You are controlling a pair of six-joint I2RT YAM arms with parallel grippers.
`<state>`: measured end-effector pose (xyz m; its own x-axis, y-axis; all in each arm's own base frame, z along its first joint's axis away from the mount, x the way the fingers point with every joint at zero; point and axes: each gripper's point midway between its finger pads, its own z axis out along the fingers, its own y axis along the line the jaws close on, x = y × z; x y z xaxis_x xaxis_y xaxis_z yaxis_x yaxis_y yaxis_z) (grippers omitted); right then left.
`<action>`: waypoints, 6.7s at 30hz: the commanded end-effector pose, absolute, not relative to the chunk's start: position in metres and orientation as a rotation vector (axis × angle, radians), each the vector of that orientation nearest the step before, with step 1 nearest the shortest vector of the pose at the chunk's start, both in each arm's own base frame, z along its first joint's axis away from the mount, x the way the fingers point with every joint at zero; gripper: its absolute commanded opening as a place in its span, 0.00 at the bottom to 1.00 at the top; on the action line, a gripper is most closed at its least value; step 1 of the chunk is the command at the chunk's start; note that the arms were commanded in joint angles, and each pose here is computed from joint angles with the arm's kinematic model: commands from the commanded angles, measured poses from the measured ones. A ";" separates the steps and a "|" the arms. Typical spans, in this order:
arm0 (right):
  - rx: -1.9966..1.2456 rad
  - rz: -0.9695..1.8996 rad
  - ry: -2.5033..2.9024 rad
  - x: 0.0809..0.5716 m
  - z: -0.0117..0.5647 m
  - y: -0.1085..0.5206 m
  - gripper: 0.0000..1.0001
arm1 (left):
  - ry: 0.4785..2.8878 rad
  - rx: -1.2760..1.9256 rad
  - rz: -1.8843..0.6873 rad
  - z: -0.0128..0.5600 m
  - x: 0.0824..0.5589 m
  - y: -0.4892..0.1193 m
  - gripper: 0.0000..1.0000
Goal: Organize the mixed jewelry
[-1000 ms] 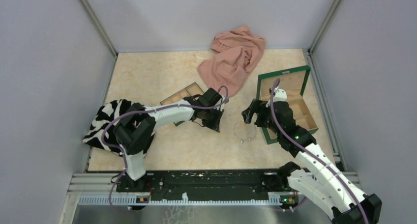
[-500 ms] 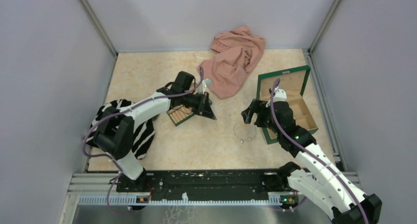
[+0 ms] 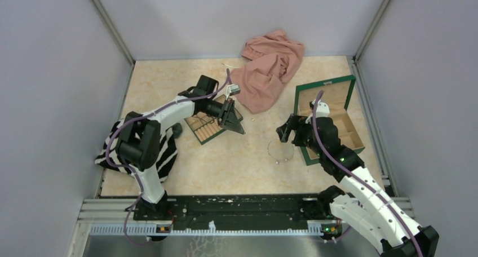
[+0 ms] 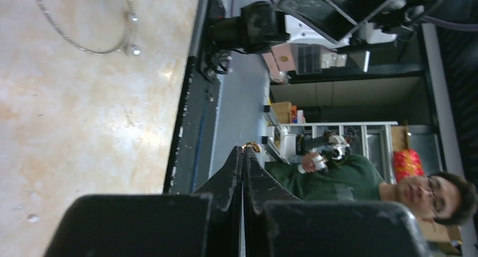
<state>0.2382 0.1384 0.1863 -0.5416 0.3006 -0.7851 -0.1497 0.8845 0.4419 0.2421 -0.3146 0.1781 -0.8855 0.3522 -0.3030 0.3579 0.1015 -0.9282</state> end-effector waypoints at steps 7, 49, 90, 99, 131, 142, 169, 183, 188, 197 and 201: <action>0.110 0.612 2.010 0.245 0.203 0.142 0.88 | 2.063 0.936 -2.253 0.230 0.222 -0.309 0.00; 0.116 0.599 2.016 0.244 0.200 0.140 0.88 | 1.919 0.815 -2.412 0.240 0.241 -0.319 0.00; 0.147 0.580 1.998 0.251 0.187 0.138 0.88 | 1.791 1.069 -2.226 0.297 0.241 -0.311 0.00; 0.126 0.595 1.861 0.247 0.215 0.130 0.86 | 1.871 1.042 -2.175 0.291 0.234 -0.305 0.00; 0.119 0.557 1.863 0.243 0.218 0.123 0.86 | 2.535 -0.439 -0.044 0.092 0.395 -0.093 0.00; 0.129 0.561 1.877 0.241 0.214 0.122 0.86 | 2.568 -0.497 0.097 0.061 0.398 -0.073 0.00; 0.124 0.569 1.889 0.242 0.212 0.125 0.86 | 2.450 -0.424 -0.097 0.116 0.392 -0.110 0.36; 0.131 0.555 1.883 0.240 0.215 0.121 0.86 | 2.486 0.184 -0.249 0.096 0.374 -0.312 0.39; 0.130 0.528 1.892 0.238 0.217 0.116 0.86 | 2.506 0.271 -0.319 0.077 0.369 -0.348 0.37; 0.131 0.542 1.887 0.238 0.220 0.118 0.86 | 2.459 0.351 -0.159 0.061 0.384 -0.368 0.38; 0.139 0.546 1.895 0.238 0.219 0.119 0.86 | 2.474 0.360 -0.141 0.058 0.390 -0.374 0.41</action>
<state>0.2328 0.1191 0.1911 -0.4405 0.3151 -0.8406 -0.1467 0.8985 0.4137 0.3790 -0.3766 0.0585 -0.7717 0.2044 -0.6022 0.2981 0.9527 -0.0586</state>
